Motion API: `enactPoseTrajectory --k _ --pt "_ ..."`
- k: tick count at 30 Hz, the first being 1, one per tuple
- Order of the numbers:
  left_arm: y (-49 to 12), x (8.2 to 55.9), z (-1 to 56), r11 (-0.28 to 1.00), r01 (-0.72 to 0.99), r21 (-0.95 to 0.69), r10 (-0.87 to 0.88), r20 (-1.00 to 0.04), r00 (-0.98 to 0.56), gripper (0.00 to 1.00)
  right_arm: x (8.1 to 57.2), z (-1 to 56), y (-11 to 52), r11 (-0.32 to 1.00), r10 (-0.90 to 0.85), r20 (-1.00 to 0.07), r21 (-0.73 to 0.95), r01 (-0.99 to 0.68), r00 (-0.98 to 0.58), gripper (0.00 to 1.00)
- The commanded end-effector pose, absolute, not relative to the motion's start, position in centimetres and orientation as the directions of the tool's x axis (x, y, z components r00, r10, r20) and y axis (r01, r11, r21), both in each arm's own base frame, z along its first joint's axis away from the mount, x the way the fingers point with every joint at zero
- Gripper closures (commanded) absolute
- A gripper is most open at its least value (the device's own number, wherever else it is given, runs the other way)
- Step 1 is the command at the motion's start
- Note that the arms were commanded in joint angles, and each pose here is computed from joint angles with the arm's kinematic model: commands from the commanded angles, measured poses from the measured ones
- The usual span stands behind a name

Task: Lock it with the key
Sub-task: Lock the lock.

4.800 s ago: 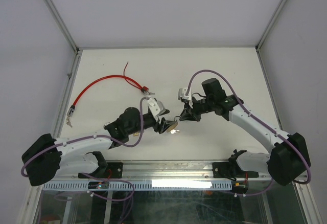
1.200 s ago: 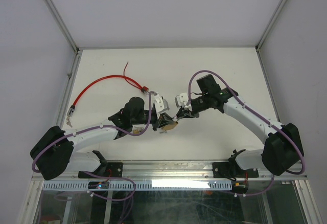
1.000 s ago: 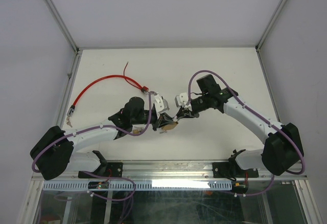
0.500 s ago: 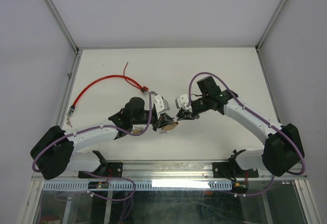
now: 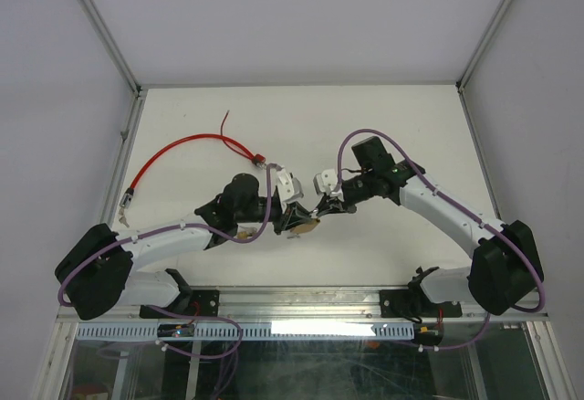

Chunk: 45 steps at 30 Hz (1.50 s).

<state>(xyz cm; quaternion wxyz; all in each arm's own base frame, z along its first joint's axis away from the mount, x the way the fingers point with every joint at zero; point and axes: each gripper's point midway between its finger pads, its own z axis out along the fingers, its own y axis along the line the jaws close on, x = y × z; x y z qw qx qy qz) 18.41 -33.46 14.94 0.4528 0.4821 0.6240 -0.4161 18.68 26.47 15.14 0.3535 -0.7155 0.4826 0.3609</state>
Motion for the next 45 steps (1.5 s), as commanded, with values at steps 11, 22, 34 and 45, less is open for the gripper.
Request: enactPoseTrajectory --k 11,22,34,45 --pt "-30.2 18.4 20.9 0.355 0.935 -0.008 -0.145 -0.988 0.047 0.01 18.7 18.7 25.7 -0.267 -0.282 -0.915 -0.213 -0.94 0.287 1.0" --pt "-31.0 19.0 16.7 0.355 0.935 -0.013 -0.079 -0.997 0.016 0.09 18.8 18.1 26.0 -0.255 -0.241 -0.932 -0.208 -0.944 0.27 1.0" --pt "-34.2 19.2 13.3 0.249 0.965 -0.08 0.006 -0.996 -0.085 0.49 19.3 17.4 25.9 -0.243 -0.247 -0.934 -0.197 -0.95 0.257 1.0" --pt "-35.3 19.3 10.7 0.197 0.979 -0.05 0.076 -0.995 -0.067 1.0 19.7 15.9 25.7 -0.238 -0.289 -0.924 -0.183 -0.954 0.249 1.0"
